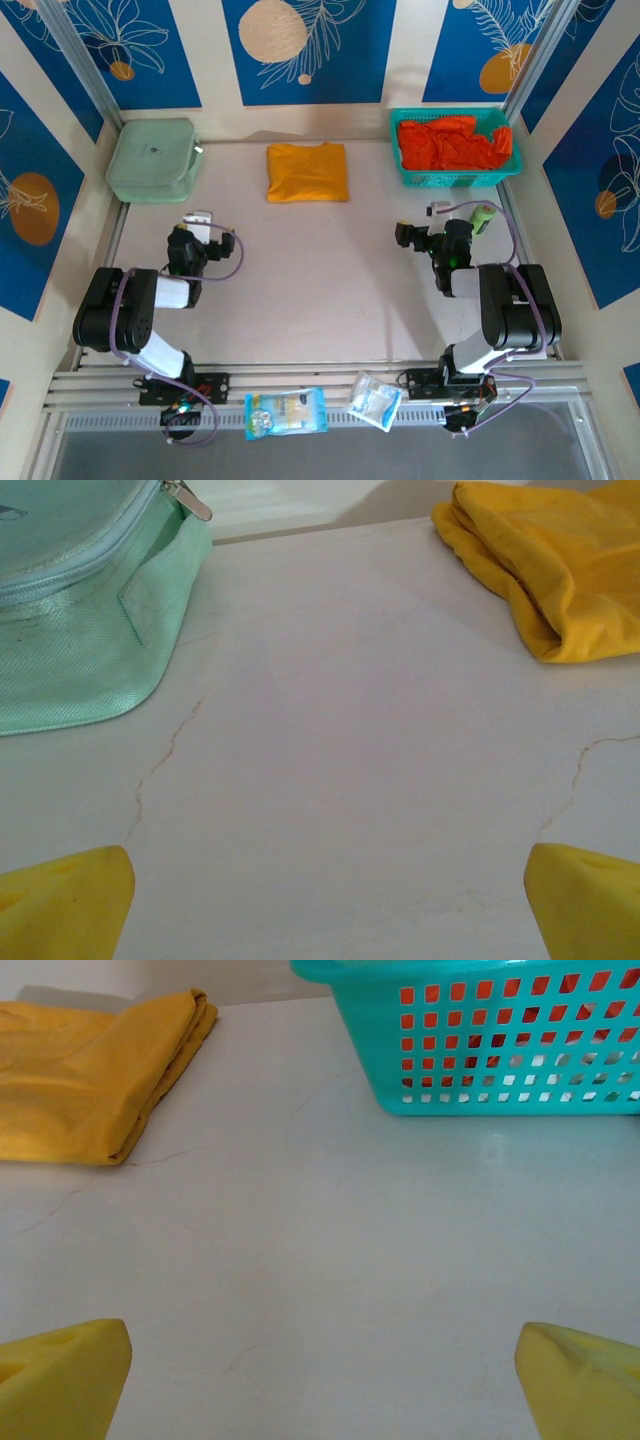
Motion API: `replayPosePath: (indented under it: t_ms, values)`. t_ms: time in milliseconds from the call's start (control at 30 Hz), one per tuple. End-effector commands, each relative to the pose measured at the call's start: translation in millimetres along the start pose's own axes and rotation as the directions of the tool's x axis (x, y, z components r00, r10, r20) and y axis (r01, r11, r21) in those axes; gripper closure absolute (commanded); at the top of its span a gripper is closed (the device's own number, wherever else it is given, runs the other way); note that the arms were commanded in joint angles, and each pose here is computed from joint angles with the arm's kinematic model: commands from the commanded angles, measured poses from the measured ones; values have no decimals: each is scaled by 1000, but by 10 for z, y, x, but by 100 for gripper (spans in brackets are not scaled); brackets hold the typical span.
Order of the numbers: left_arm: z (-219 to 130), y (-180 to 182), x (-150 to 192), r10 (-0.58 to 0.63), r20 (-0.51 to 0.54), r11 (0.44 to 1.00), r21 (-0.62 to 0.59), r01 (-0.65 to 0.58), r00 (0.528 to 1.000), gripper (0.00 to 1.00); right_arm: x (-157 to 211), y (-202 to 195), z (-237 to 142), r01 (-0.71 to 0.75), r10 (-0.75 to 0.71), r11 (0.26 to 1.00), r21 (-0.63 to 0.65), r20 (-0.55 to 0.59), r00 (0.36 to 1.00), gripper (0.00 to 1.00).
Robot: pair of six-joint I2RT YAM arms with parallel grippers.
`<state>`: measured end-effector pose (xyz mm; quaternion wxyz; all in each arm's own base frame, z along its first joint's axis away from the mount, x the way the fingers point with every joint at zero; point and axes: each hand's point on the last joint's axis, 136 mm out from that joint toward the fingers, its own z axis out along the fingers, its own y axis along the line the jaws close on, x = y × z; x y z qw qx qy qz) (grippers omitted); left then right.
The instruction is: Fold and stack the t-shirts
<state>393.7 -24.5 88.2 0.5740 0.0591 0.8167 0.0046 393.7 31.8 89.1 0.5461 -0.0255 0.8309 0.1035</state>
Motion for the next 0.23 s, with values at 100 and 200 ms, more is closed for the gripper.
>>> replayPosePath:
  t_ms: [100, 200]
  values:
    - [30, -22, -32, -18, 2, 1000, 22, 18, 1000, 1, -55, 1, 4, -3, 3, 1000, 7, 14, 1000, 1]
    - [21, -22, -36, -16, 7, 1000, 22, 16, 1000, 1, -54, 0, 6, -3, 3, 1000, 7, 12, 1000, 1]
